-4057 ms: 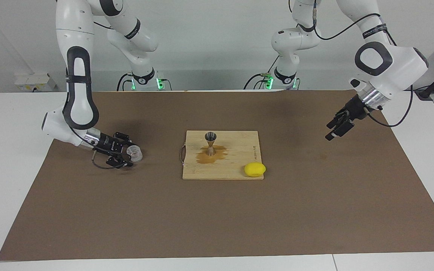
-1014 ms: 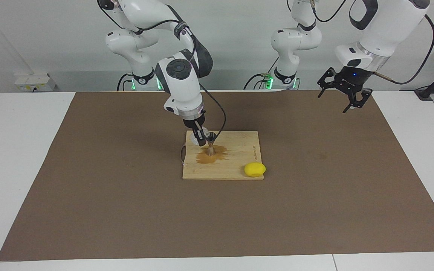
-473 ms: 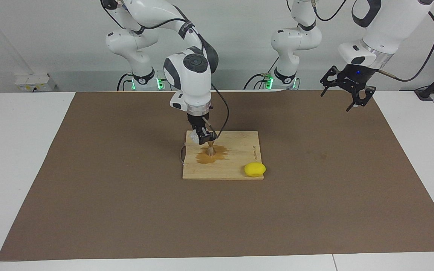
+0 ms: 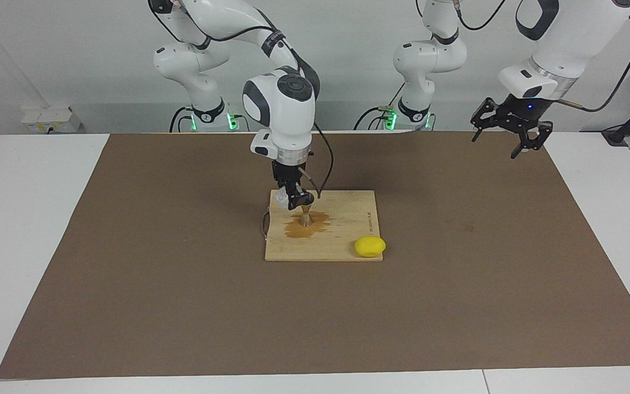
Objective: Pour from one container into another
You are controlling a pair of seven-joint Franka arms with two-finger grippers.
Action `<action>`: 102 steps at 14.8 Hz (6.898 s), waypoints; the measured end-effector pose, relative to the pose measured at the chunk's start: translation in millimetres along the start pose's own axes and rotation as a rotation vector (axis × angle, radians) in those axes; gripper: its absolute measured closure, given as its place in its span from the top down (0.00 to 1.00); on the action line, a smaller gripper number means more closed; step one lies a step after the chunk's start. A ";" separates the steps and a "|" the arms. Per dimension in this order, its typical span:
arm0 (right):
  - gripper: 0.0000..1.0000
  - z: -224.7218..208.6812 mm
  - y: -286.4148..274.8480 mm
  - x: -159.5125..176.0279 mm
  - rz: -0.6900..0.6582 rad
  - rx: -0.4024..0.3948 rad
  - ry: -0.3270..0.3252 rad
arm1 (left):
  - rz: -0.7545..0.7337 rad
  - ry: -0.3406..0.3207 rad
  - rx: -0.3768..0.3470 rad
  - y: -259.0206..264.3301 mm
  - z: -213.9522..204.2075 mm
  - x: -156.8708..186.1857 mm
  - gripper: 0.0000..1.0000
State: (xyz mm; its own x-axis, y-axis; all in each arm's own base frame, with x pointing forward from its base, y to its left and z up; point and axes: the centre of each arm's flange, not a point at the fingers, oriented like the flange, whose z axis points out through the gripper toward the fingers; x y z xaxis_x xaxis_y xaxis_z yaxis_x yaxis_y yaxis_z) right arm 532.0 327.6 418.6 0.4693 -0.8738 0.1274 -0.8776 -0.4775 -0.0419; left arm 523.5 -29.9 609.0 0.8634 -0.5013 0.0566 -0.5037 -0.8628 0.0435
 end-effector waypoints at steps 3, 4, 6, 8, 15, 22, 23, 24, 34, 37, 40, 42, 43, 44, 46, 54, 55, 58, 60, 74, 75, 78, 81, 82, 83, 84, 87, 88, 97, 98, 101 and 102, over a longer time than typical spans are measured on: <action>0.51 -0.3 -0.2 0.0 0.000 0.001 0.000 | -0.026 -0.016 0.024 12.3 1.0 5.7 1.00; 0.51 -0.4 -0.2 0.4 0.002 0.001 0.000 | -0.031 -0.018 0.030 14.0 1.1 6.5 1.00; 0.51 -0.2 -0.5 3.6 0.023 -0.001 -0.012 | -0.070 -0.021 0.039 10.0 0.8 4.6 1.00; 0.51 0.5 -0.5 7.6 0.069 -0.011 -0.068 | -0.125 -0.020 0.041 5.3 0.4 2.3 1.00; 0.51 1.8 -3.3 31.1 0.206 -0.013 -0.219 | -0.213 -0.009 0.057 -2.6 -1.4 -0.2 1.00; 0.51 19.9 3.0 85.1 0.300 -0.024 -0.455 | -0.257 0.022 0.068 -2.2 -2.1 5.2 1.00; 0.51 28.7 8.1 103.2 0.303 -0.021 -0.491 | -0.259 0.021 0.067 -3.3 0.2 6.4 1.00; 0.51 38.2 14.3 120.8 0.312 -0.019 -0.521 | -0.261 0.019 0.065 -5.2 3.8 8.2 1.00; 0.51 137.0 106.1 262.6 0.389 0.058 -0.766 | -0.271 0.049 0.070 -17.5 14.1 31.1 1.00; 0.51 174.8 129.9 288.4 0.348 0.058 -0.797 | -0.282 0.048 0.067 -15.5 20.1 37.0 1.00; 0.51 201.0 147.1 306.4 0.338 0.062 -0.815 | -0.295 0.046 0.066 -18.2 21.2 36.1 1.00; 0.51 202.6 149.6 308.8 0.346 0.067 -0.829 | -0.322 0.043 0.065 -19.5 21.6 35.1 1.00; 0.51 203.0 151.3 310.7 0.351 0.068 -0.830 | -0.356 0.044 0.064 -19.2 21.6 35.2 1.00; 0.51 203.6 154.0 314.0 0.360 0.070 -0.832 | -0.384 0.045 0.063 -18.2 21.7 35.8 1.00; 0.51 204.9 161.8 324.9 0.385 0.077 -0.833 | -0.412 0.046 0.062 -15.5 21.9 37.1 1.00; 1.00 180.5 171.6 355.2 0.399 0.146 -0.766 | -0.410 0.046 0.061 -7.2 22.5 41.1 1.00; 1.00 167.1 171.3 358.3 0.366 0.150 -0.733 | -0.409 0.046 0.060 -6.6 22.5 41.4 1.00; 1.00 126.9 171.1 363.2 0.189 0.119 -0.579 | -0.407 0.046 0.060 -5.4 22.6 42.0 1.00; 1.00 106.1 164.1 356.6 0.058 0.097 -0.493 | -0.406 0.046 0.060 -4.8 22.6 42.2 1.00; 1.00 -25.2 90.1 272.1 -0.803 -0.016 -0.075 | -0.411 0.045 0.060 -6.6 22.2 41.3 1.00; 1.00 -52.5 88.7 276.2 -0.801 -0.013 -0.068 | -0.411 0.045 0.060 -6.7 22.2 41.2 1.00; 1.00 -123.1 87.4 286.1 -0.791 -0.002 -0.050 | -0.411 0.045 0.060 -6.6 22.2 41.2 1.00; 1.00 -154.6 90.7 291.6 -0.804 -0.003 -0.050 | -0.411 0.045 0.060 -6.6 22.2 41.2 1.00; 1.00 -157.9 93.2 292.6 -0.819 -0.013 -0.061 | -0.411 0.046 0.060 -6.7 22.2 41.2 1.00; 1.00 -159.0 96.5 292.3 -0.833 -0.027 -0.077 | -0.411 0.046 0.060 -6.6 22.1 41.2 1.00; 1.00 -158.3 100.9 290.4 -0.849 -0.048 -0.100 | -0.411 0.046 0.060 -6.6 22.1 41.2 1.00; 1.00 -155.4 109.5 284.5 -0.879 -0.082 -0.141 | -0.412 0.046 0.060 -6.6 22.1 41.2 1.00; 1.00 -154.8 109.9 282.9 -0.882 -0.078 -0.147 | -0.412 0.046 0.060 -6.7 22.0 41.2 1.00; 1.00 -150.5 110.2 277.3 -0.930 -0.055 -0.181 | -0.414 0.047 0.061 -8.0 21.5 40.4 1.00; 1.00 -150.2 110.3 277.1 -0.931 -0.055 -0.182 | -0.414 0.047 0.061 -8.0 21.5 40.4 1.00; 1.00 -150.2 110.7 276.8 -0.932 -0.055 -0.183 | -0.415 0.047 0.061 -8.1 21.5 40.4 1.00; 1.00 -150.1 110.9 276.7 -0.932 -0.056 -0.183 | -0.415 0.047 0.061 -8.1 21.5 40.3 1.00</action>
State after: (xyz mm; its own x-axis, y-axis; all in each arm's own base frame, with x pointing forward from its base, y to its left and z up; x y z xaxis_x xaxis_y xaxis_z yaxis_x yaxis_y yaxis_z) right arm 549.9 46.7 597.9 0.9866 -0.1466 -0.0716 -0.1436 -0.9886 0.0459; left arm 563.0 -44.5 589.5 0.9899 -0.1082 0.0920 -0.1098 -0.9939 0.0133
